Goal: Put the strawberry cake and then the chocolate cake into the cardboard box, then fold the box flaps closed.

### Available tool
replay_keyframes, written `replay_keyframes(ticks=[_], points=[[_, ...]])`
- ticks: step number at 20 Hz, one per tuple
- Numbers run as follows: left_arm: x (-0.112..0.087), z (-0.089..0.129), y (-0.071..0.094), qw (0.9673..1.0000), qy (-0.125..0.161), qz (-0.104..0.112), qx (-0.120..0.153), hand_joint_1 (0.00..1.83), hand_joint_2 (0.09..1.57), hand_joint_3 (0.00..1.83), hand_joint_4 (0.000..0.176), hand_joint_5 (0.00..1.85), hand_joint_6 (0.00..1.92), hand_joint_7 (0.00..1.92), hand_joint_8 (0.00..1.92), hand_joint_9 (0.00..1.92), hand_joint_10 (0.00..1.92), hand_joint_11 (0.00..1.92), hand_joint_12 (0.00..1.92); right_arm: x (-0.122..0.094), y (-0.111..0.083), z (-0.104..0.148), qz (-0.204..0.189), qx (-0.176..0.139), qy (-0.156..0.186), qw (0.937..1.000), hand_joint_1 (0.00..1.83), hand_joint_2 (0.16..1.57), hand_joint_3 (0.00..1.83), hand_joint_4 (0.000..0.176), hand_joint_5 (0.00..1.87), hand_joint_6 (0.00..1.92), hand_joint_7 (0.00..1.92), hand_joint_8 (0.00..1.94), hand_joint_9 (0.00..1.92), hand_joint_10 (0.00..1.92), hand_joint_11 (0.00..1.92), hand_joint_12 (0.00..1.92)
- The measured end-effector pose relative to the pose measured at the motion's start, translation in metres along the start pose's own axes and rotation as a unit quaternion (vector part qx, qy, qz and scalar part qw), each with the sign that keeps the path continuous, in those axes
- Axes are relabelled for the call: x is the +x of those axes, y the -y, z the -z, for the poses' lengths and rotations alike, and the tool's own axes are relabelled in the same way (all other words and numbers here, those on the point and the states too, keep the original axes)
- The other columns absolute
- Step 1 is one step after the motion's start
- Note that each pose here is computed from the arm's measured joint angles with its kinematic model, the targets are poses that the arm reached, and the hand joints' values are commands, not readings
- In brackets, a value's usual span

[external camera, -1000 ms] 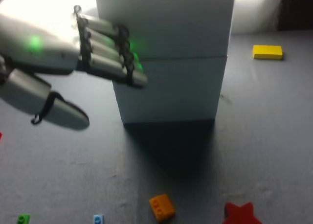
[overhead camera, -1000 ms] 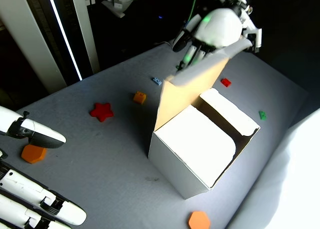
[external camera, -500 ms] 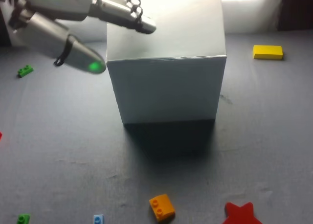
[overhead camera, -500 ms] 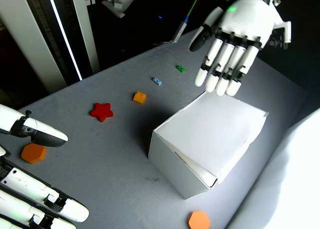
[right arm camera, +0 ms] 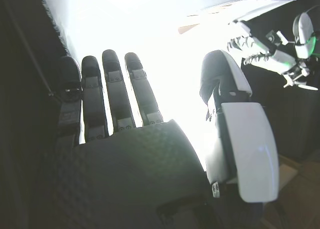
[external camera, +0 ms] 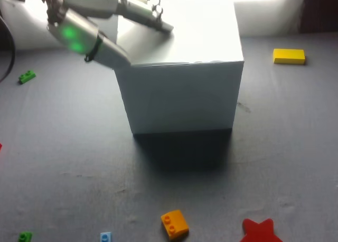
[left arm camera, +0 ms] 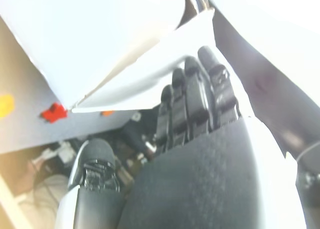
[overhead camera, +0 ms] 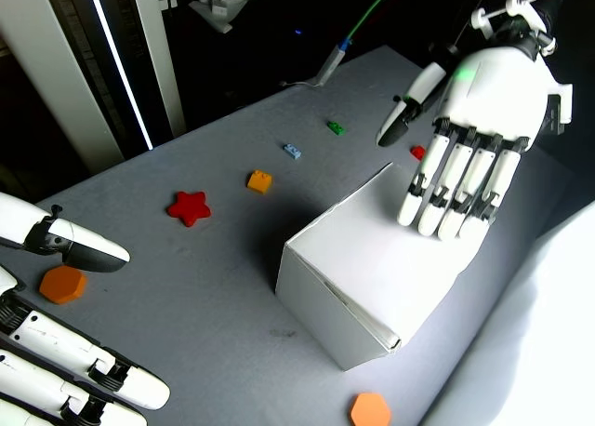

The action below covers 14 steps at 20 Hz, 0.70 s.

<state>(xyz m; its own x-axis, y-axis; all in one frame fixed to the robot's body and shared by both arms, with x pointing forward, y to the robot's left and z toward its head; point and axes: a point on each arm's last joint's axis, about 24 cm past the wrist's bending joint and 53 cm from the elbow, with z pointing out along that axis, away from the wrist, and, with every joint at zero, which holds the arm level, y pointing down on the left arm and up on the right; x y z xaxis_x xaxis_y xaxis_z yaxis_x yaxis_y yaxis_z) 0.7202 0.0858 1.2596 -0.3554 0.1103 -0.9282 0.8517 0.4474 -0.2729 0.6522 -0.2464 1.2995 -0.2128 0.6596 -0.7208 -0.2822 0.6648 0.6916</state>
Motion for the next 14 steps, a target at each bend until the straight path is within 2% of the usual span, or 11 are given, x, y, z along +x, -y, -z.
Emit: replay_keyframes(ticks=[1, 2, 4, 5, 6, 11, 14], points=[[0.002, -0.001, 0.0, 1.0, 0.001, 0.006, 0.0, 0.0, 1.27, 0.0, 0.0, 0.16, 0.0, 0.26, 0.0, 0.26, 0.01, 0.0, 0.82, 0.0, 0.0, 0.0, 0.0, 0.0, 0.0, 1.0, 0.0, 1.26, 0.0, 0.0, 0.17, 0.0, 0.21, 0.0, 0.2, 0.01, 0.0, 0.75], [0.005, -0.002, -0.001, 1.0, 0.001, 0.01, -0.001, 0.0, 1.27, 0.0, 0.0, 0.17, 0.0, 0.26, 0.0, 0.26, 0.01, 0.0, 0.82, 0.0, 0.0, 0.0, -0.001, 0.0, 0.0, 1.0, 0.0, 1.25, 0.0, 0.0, 0.17, 0.0, 0.2, 0.0, 0.19, 0.0, 0.0, 0.64], [0.008, -0.002, -0.001, 0.9998, 0.004, 0.02, 0.0, 0.0, 1.27, 0.0, 0.003, 0.18, 0.01, 0.26, 0.0, 0.26, 0.01, 0.0, 0.82, 0.0, 0.0, 0.0, 0.0, 0.0, 0.0, 1.0, 0.0, 1.25, 0.0, 0.0, 0.18, 0.01, 0.21, 0.01, 0.18, 0.0, 0.0, 0.58], [0.008, -0.001, -0.001, 0.9998, 0.004, 0.019, -0.001, 0.0, 1.27, 0.0, 0.003, 0.18, 0.01, 0.26, 0.0, 0.26, 0.01, 0.0, 0.82, 0.0, 0.0, 0.0, 0.0, 0.0, 0.0, 1.0, 0.0, 1.25, 0.0, 0.0, 0.18, 0.01, 0.21, 0.01, 0.18, 0.0, 0.0, 0.58], [0.008, -0.001, -0.002, 0.9998, 0.004, 0.019, -0.001, 0.0, 1.28, 0.0, 0.0, 0.17, 0.0, 0.27, 0.0, 0.26, 0.0, 0.0, 0.82, 0.0, 0.0, 0.0, 0.0, 0.0, 0.0, 1.0, 0.0, 1.25, 0.0, 0.0, 0.2, 0.01, 0.23, 0.01, 0.21, 0.01, 0.0, 0.74], [0.0, 0.005, 0.009, 1.0, 0.001, -0.006, 0.003, 0.0, 1.27, 0.0, 0.0, 0.16, 0.0, 0.25, 0.0, 0.26, 0.0, 0.0, 0.83, 0.0, 0.0, 0.0, 0.0, 0.0, 0.0, 1.0, 0.0, 1.26, 0.0, 0.0, 0.18, 0.0, 0.2, 0.0, 0.19, 0.0, 0.0, 0.73], [0.001, 0.022, 0.033, 0.9994, -0.004, -0.028, 0.02, 0.0, 1.27, 0.0, 0.0, 0.17, 0.0, 0.25, 0.0, 0.26, 0.0, 0.0, 0.83, 0.0, 0.0, 0.0, 0.0, 0.0, 0.0, 1.0, 0.0, 1.26, 0.0, 0.0, 0.18, 0.0, 0.2, 0.0, 0.19, 0.01, 0.0, 0.75]])
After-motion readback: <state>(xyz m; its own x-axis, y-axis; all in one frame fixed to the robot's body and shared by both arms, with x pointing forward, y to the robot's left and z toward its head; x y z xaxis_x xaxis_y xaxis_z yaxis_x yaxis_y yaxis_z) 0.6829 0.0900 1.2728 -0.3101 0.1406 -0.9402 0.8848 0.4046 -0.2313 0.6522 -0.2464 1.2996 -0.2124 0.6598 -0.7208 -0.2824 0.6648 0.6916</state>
